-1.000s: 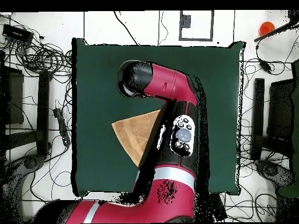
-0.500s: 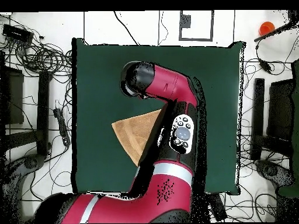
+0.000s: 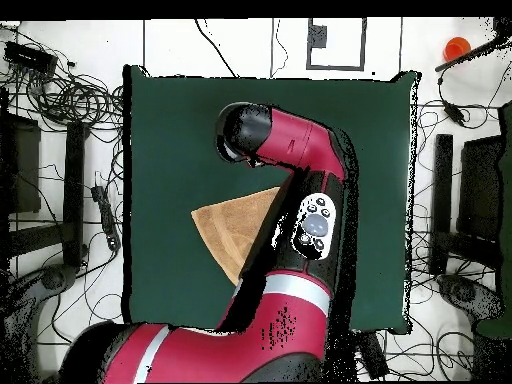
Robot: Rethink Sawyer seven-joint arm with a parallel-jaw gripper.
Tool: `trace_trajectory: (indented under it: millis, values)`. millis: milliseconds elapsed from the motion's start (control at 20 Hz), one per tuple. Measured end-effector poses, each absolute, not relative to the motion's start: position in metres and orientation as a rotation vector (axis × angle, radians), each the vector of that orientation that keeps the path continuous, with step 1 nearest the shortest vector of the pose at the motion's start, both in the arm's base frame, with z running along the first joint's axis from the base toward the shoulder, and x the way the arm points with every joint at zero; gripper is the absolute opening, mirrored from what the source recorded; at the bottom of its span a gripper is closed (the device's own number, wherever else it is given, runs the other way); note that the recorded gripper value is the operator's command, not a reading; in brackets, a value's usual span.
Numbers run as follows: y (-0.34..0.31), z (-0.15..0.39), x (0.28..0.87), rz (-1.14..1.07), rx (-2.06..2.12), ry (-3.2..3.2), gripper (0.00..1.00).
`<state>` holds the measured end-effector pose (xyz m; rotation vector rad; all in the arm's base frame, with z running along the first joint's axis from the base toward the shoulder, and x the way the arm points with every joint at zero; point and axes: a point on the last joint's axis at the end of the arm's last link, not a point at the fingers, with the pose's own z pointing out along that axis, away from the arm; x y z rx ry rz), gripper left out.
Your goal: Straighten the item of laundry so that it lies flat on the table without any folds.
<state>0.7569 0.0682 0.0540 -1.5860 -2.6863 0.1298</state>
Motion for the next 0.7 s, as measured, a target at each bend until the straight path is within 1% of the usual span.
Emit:
trace_trajectory:
  millis: [700]
  values:
    - [0.088, 0.063, 0.761, 0.101, -1.629, -2.670, 1.00]
